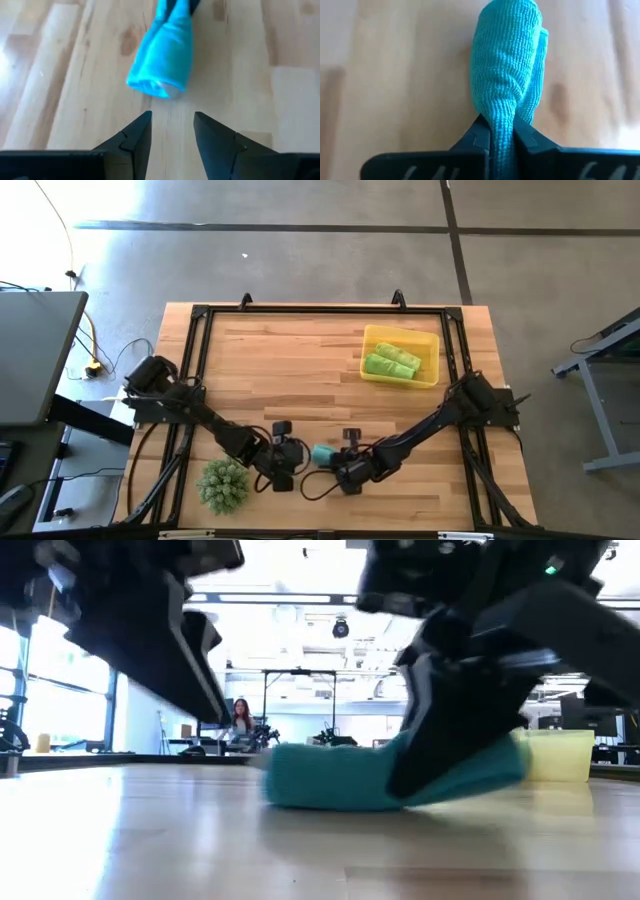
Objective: Roll microfiber towels into tight, uniform cylinder then place into a basket
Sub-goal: Roll the blue towel, then put the blue towel into the bin
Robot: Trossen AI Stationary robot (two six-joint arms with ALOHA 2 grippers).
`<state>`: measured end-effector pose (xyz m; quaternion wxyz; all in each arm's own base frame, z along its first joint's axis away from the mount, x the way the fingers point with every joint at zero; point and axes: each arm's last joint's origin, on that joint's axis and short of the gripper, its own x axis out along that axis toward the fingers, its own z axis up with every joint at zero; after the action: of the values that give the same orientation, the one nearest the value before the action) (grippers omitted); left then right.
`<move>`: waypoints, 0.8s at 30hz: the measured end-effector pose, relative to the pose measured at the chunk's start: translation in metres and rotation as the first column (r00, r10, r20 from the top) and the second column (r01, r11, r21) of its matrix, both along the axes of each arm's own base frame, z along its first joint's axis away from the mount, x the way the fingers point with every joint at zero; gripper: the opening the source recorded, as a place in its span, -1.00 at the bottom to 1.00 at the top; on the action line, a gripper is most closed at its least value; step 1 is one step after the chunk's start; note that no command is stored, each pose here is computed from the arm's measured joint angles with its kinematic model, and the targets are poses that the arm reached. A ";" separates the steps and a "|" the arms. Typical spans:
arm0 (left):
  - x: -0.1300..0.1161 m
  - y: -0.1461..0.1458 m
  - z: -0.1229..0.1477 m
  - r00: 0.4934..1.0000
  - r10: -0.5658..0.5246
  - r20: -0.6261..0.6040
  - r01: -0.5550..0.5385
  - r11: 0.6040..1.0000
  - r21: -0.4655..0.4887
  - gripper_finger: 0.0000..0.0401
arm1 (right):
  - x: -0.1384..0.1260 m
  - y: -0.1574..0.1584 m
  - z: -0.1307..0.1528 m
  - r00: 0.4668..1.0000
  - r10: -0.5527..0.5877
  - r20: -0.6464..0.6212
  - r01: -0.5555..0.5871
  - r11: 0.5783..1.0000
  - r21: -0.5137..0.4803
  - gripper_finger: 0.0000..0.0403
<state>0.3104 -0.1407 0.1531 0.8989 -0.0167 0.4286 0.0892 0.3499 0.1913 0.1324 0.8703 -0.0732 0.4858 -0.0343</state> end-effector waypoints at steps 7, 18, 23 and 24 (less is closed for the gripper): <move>-0.005 0.003 0.024 0.997 0.038 0.069 -0.036 0.999 -0.037 -0.33 | -0.020 -0.016 0.034 0.998 -0.037 -0.060 0.030 0.993 -0.115 -0.98; -0.002 0.006 0.031 0.988 0.079 0.130 -0.075 0.997 -0.033 -0.33 | -0.066 -0.051 0.099 0.985 -0.137 -0.108 0.097 0.945 -0.313 -0.98; -0.001 0.007 0.032 0.984 0.097 0.150 -0.095 0.995 -0.018 -0.33 | -0.094 -0.081 0.131 0.970 -0.194 -0.145 0.117 0.901 -0.417 -0.98; -0.001 0.007 0.032 0.983 0.101 0.155 -0.099 0.995 -0.015 -0.33 | -0.100 -0.089 0.136 0.969 -0.209 -0.135 0.133 0.893 -0.430 -0.98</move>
<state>0.3095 -0.1339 0.1850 0.9240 -0.0483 0.3560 0.1311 0.2495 0.1024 0.2682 0.7812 -0.2171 0.5473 -0.2075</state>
